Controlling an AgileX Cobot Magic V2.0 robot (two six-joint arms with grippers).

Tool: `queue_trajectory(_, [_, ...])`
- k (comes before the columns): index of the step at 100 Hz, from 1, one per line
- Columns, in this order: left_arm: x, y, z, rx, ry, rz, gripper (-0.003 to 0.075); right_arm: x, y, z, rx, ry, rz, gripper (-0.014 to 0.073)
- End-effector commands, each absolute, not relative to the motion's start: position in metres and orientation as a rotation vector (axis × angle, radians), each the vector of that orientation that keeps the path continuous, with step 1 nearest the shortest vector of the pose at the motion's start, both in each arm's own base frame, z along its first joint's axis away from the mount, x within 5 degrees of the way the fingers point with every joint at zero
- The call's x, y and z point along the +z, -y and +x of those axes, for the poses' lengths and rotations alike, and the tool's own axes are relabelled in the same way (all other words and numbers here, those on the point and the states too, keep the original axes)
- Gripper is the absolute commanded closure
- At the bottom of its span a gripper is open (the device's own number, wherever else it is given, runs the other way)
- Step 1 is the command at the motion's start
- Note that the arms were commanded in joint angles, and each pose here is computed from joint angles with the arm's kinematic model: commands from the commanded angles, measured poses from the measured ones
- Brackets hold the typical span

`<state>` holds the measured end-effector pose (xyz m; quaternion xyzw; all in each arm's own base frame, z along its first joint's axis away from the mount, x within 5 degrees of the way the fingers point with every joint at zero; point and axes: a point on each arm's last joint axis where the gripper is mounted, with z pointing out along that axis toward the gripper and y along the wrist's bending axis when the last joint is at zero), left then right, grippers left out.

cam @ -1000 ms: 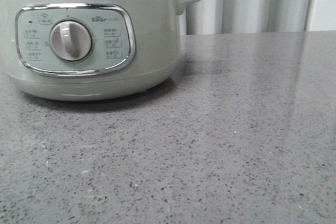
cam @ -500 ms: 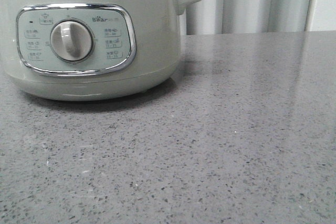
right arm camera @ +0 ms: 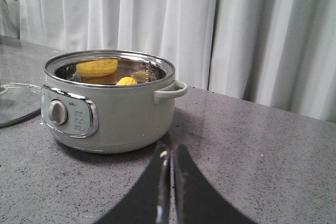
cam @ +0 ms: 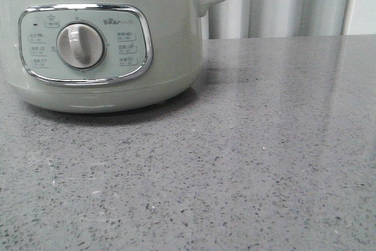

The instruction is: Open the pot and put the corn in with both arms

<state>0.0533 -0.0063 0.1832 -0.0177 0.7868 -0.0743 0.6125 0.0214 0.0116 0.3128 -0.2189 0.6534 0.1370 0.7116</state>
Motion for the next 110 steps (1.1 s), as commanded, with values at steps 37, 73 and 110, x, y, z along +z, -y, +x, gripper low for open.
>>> queue_trajectory(37, [0.179, 0.007, 0.052, -0.209, -1.782, -0.060, 0.0738, 0.327, -0.010, 0.020, 0.299, -1.354, -0.455, 0.0647])
queue_trajectory(73, [0.179, 0.007, 0.052, -0.209, -1.782, -0.060, 0.0738, 0.327, -0.010, 0.020, 0.298, -1.355, -0.455, 0.0647])
queue_trajectory(110, [0.179, 0.007, 0.052, -0.209, -1.782, -0.060, 0.0738, 0.247, -0.017, 0.051, 0.117, -1.510, -0.409, 0.0647])
